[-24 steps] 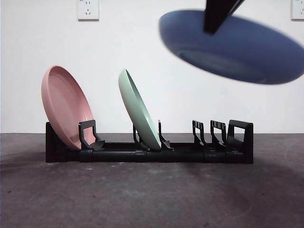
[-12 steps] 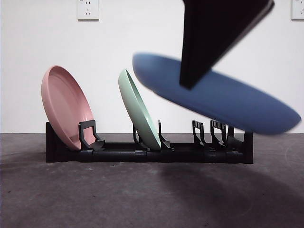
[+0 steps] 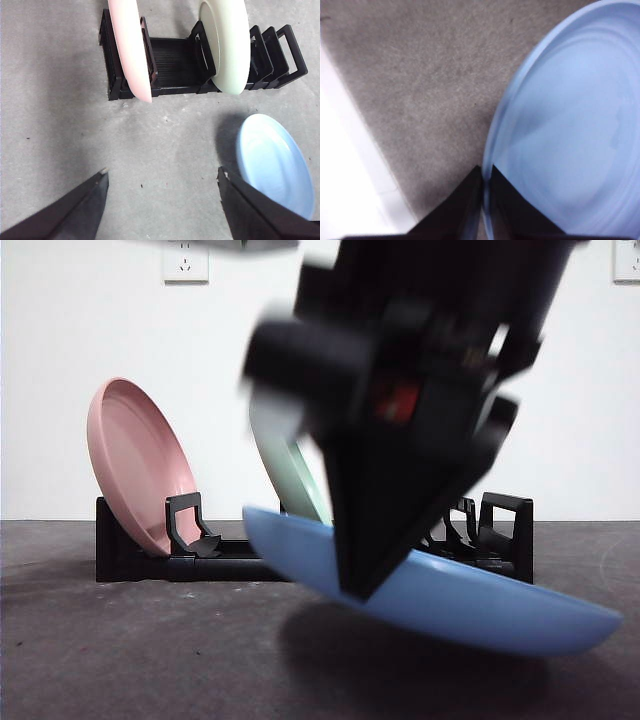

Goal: Place the plate

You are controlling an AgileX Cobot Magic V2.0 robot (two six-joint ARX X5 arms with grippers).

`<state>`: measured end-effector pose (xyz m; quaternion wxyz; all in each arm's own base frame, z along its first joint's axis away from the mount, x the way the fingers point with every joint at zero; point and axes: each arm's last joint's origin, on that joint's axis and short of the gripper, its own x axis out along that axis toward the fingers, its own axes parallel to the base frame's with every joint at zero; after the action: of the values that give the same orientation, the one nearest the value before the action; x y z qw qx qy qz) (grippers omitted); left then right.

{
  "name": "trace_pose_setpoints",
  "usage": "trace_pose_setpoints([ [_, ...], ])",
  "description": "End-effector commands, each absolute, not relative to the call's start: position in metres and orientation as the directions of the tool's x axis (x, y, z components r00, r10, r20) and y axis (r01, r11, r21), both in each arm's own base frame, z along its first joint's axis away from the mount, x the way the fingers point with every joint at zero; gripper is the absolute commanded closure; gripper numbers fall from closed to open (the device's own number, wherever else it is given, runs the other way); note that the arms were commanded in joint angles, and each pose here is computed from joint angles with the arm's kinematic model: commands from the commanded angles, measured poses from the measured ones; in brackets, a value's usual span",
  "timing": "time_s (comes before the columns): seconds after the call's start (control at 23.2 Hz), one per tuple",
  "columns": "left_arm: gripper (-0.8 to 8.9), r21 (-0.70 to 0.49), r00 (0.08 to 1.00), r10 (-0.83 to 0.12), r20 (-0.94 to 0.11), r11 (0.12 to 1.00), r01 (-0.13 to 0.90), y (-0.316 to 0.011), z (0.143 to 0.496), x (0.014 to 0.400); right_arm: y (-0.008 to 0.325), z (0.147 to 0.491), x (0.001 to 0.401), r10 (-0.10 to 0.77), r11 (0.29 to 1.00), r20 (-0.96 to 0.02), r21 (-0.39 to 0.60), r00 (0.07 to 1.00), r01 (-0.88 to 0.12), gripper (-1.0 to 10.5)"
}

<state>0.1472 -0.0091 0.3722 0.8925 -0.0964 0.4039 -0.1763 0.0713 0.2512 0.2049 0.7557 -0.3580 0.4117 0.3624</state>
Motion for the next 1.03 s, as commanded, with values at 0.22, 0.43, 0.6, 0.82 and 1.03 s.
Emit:
trace_pose_setpoints([
  [0.22,4.69,-0.297,0.631,-0.390,-0.671,0.921,0.252,-0.009,0.379,0.148,0.270,0.186,0.072,0.258,0.451,-0.878,-0.258,0.402,-0.854,9.4],
  [0.43,4.69,-0.295,0.631,-0.389,-0.671,0.921,0.254,-0.009,0.379,0.148,0.279,0.177,0.075,0.280,0.434,-0.864,-0.275,0.419,-0.858,9.4],
  [0.6,4.69,-0.295,0.631,-0.390,-0.671,0.921,0.255,-0.009,0.379,0.148,0.283,0.175,0.078,0.300,0.426,-0.851,-0.285,0.431,-0.859,9.4],
  [0.82,4.69,-0.293,0.631,-0.390,-0.671,0.921,0.258,-0.009,0.379,0.148,0.285,0.176,0.087,0.316,0.434,-0.831,-0.302,0.457,-0.849,9.2],
  [1.03,4.69,-0.293,0.631,-0.390,-0.671,0.921,0.258,-0.009,0.379,0.148,0.283,0.176,0.094,0.304,0.432,-0.833,-0.311,0.462,-0.846,7.7],
])
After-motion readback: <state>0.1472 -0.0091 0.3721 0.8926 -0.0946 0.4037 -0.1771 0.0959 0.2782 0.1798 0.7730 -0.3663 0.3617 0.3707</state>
